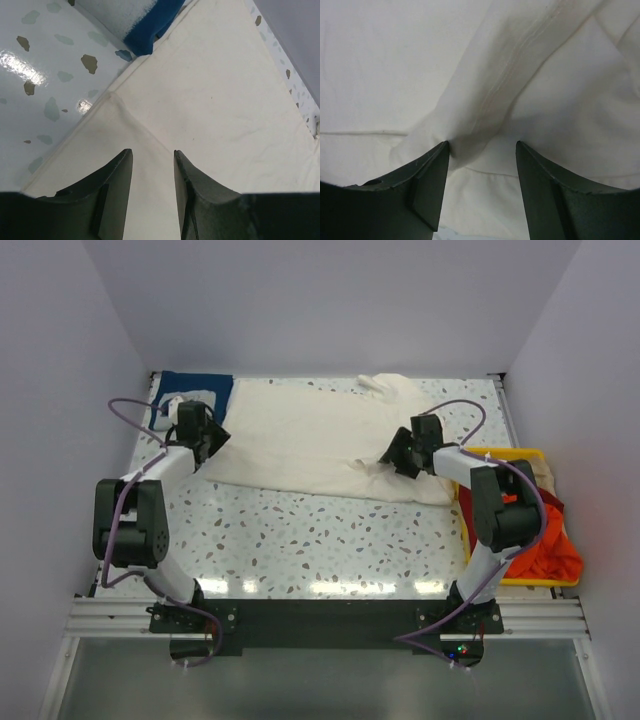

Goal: Fold and stack the t-shirts
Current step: Fold the tshirt

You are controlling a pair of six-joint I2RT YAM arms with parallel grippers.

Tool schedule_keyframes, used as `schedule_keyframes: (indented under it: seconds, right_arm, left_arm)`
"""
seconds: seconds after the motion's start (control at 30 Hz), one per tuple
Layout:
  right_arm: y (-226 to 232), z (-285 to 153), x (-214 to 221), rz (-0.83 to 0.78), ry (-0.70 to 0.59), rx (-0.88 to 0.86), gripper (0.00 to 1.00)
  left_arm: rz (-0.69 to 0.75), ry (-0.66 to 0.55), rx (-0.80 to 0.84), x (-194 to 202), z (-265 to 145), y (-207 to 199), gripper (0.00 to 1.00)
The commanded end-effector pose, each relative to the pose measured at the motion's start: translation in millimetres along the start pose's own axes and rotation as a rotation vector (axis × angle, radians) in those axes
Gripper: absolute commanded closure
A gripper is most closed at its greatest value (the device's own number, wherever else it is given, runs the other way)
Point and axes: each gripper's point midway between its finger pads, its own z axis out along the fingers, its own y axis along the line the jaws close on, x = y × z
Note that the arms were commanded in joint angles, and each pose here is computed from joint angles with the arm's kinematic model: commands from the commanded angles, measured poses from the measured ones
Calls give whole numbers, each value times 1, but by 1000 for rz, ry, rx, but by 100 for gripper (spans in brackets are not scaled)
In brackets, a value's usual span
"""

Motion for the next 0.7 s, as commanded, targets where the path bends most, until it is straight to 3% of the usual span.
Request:
schedule_keyframes:
  seconds: [0.0,0.67]
  right_arm:
    - [15,-12,-26,-10,-117,-48,40]
    - [44,12,-41,23,-131,-111,41]
  left_arm:
    - [-2,-82,111,-25,-17,-27,57]
    - [13,-85,186,-28,-31,-41,58]
